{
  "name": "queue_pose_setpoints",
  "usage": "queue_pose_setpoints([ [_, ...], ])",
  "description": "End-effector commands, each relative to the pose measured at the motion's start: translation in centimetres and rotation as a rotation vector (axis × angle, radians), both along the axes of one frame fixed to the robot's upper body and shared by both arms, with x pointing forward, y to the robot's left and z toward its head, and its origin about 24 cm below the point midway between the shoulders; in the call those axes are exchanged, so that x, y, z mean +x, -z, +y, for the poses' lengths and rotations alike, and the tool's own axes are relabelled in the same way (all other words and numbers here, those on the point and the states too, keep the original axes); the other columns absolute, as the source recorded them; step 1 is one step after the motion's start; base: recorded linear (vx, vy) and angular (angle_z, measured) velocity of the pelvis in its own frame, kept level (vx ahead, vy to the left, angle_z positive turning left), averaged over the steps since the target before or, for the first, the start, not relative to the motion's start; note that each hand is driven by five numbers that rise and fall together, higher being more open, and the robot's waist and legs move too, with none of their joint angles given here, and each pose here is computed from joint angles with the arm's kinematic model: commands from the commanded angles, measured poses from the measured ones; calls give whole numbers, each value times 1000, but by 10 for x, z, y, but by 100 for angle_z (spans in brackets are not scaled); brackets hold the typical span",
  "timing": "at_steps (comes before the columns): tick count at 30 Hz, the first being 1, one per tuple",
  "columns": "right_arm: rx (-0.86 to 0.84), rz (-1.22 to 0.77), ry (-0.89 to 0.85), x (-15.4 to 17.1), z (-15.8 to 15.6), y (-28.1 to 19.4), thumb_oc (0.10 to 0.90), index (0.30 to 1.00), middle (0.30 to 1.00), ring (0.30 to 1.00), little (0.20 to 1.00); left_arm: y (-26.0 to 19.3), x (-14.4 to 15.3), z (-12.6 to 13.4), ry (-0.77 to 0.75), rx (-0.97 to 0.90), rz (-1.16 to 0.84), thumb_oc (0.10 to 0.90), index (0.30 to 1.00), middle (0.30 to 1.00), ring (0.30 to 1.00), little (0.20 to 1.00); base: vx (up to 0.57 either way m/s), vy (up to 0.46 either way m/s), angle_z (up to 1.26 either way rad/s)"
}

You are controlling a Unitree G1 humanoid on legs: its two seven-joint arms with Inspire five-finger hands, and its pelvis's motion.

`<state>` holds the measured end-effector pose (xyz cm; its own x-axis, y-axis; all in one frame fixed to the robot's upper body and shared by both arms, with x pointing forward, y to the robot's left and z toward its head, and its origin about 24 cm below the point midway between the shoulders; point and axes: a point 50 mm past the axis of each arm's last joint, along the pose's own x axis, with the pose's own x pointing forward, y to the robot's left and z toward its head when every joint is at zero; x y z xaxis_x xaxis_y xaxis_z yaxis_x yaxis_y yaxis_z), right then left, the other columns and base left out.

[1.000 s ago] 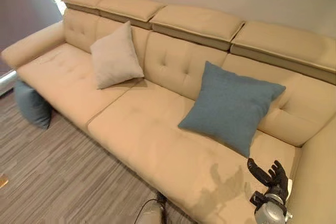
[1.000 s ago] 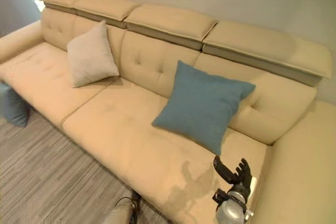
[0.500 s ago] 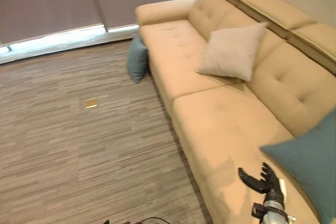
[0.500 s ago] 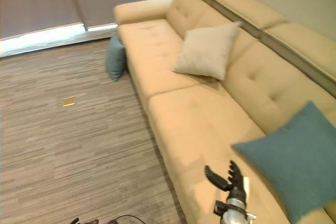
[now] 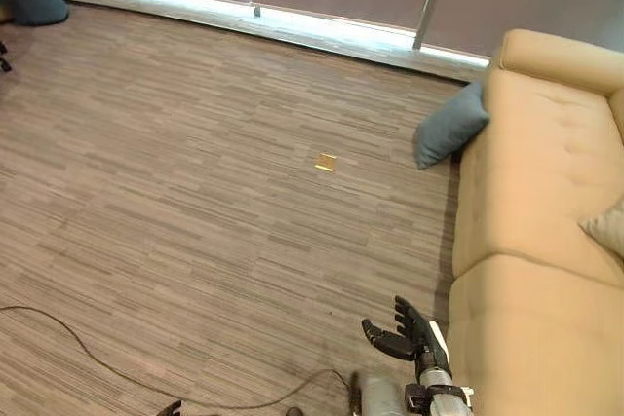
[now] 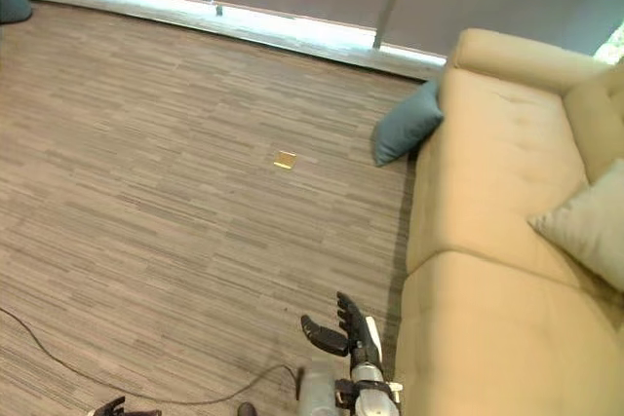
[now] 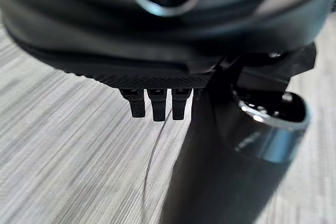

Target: Pick up all the scattered cushions and arrange them neatly on the sofa.

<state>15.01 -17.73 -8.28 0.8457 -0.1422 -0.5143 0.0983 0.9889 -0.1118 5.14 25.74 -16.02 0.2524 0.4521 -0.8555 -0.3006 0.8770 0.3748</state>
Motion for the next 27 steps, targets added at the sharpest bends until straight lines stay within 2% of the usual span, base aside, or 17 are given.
queue_pose_setpoints([
  [1, -53, -143, 62, 19, -26, -23, 800, 900, 900, 900, 900, -7, 33, 1, 46, 13, -108, 800, 900, 900, 900, 900, 570, -113, 18],
  [2, -67, -178, 97, 22, -37, -29, 800, 900, 900, 900, 900, -4, 35, -10, 135, -1, -93, 800, 900, 900, 900, 900, 496, -159, 8],
  [3, -59, -164, 136, 17, -40, -26, 800, 900, 900, 900, 900, -1, 28, -16, 162, -8, -68, 800, 900, 900, 900, 900, 660, -209, 4],
  [5, -85, -144, 196, 11, -54, -22, 800, 900, 900, 900, 900, 1, 26, -28, 160, -39, -75, 800, 900, 900, 900, 900, 407, -181, 23],
  [7, -108, -149, 244, 15, -64, -23, 800, 900, 900, 900, 900, -1, 33, -28, 147, -44, -114, 800, 900, 900, 900, 900, 320, -217, -13],
  [9, -142, -142, 284, 15, -74, -23, 800, 900, 900, 900, 900, -3, 43, -33, 176, -50, -153, 800, 900, 900, 900, 900, 408, -138, -121],
  [15, -197, -149, 266, 26, -72, -25, 800, 900, 900, 900, 900, -3, 41, -39, 198, -40, -157, 800, 900, 900, 900, 900, 411, 94, -123],
  [22, -228, -144, 328, 29, -75, -24, 800, 900, 900, 900, 900, 3, 21, -40, 246, 7, -61, 800, 900, 900, 900, 900, 390, 164, -158],
  [27, -265, -172, 346, 39, -72, -30, 800, 900, 900, 900, 900, -4, 38, -28, 272, 70, -104, 800, 900, 900, 900, 900, 264, 218, -155],
])
